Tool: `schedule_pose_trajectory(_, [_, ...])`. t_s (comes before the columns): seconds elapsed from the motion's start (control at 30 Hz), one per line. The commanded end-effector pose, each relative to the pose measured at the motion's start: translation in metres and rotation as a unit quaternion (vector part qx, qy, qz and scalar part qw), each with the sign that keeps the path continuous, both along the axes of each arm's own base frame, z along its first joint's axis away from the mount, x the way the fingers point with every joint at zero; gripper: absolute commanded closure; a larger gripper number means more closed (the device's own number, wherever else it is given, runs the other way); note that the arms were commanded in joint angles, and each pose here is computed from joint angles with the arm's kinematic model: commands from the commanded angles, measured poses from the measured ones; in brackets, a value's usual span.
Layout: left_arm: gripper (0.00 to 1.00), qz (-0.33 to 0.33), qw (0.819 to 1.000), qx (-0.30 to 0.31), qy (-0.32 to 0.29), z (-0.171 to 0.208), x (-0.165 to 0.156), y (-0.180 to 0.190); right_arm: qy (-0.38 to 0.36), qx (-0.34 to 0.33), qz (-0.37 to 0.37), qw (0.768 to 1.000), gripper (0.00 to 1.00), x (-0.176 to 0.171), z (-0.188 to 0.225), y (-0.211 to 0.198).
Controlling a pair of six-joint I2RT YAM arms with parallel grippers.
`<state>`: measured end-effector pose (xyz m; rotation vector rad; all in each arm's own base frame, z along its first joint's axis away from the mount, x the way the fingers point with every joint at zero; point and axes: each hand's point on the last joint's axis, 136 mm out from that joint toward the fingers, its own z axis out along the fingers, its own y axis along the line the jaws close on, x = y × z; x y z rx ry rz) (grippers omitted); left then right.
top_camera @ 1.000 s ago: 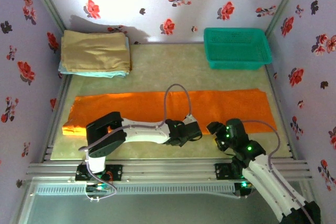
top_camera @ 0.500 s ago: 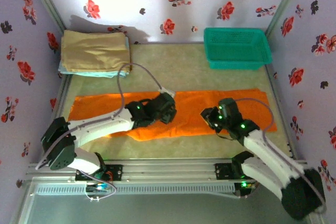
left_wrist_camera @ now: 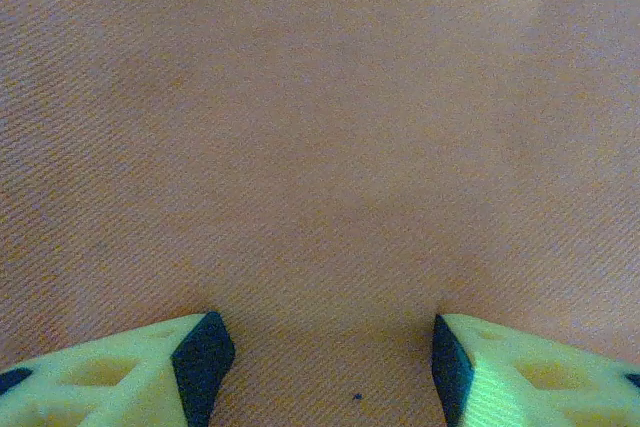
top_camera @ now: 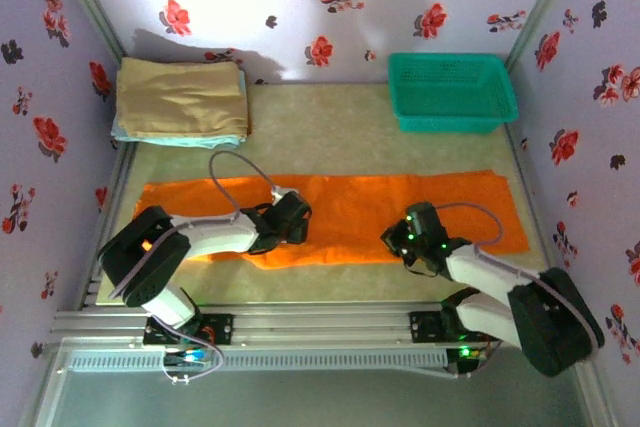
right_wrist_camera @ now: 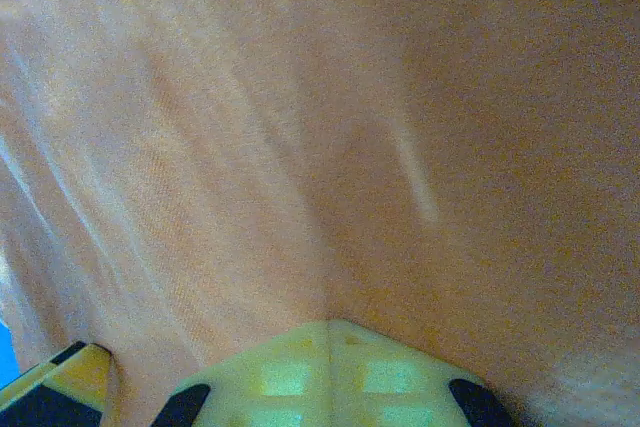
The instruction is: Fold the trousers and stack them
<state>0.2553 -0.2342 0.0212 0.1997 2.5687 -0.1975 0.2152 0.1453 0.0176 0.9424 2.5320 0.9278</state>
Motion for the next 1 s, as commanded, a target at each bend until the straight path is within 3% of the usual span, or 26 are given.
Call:
schedule_pose_trajectory(0.0, [0.39,0.063,0.996,0.044,0.041,-0.034,-0.009,0.054,0.072,-0.078,-0.045,0.993,1.0,-0.034,-0.028,-0.048])
schedule_pose_trajectory(0.17, [0.37,0.065,0.994,0.072,0.044,-0.031,-0.005,0.072,0.039,-0.081,-0.021,0.996,0.94,-0.006,0.012,-0.055])
schedule_pose_trajectory(0.27, [0.3,0.048,0.996,0.049,0.049,-0.021,-0.01,0.066,0.024,-0.075,0.03,0.996,0.95,0.01,0.038,-0.043])
schedule_pose_trajectory(0.43, [0.2,0.045,0.998,0.043,0.022,0.028,-0.011,0.073,-0.02,-0.113,0.063,0.991,0.93,0.038,0.082,-0.046])
schedule_pose_trajectory(0.5, [0.2,0.047,0.999,0.025,0.004,0.055,-0.008,0.072,-0.023,-0.099,0.079,0.992,0.95,0.047,0.09,-0.038])
schedule_pose_trajectory(0.6, [0.23,0.052,0.998,-0.03,0.006,0.078,-0.008,0.052,-0.003,-0.052,0.108,0.993,1.0,0.049,0.08,-0.014])
schedule_pose_trajectory(0.7, [0.24,0.024,0.996,-0.076,0.033,0.074,-0.02,0.013,0.021,-0.038,0.135,0.99,1.0,0.033,0.058,0.005])
schedule_pose_trajectory(0.83, [0.25,-0.026,0.994,-0.089,0.064,0.05,-0.046,-0.028,0.051,-0.03,0.163,0.985,1.0,-0.001,0.03,0.019])
schedule_pose_trajectory(0.97, [0.26,-0.027,0.987,-0.113,0.11,0.009,-0.061,-0.045,0.086,-0.048,0.154,0.983,1.0,-0.022,-0.003,0.005])
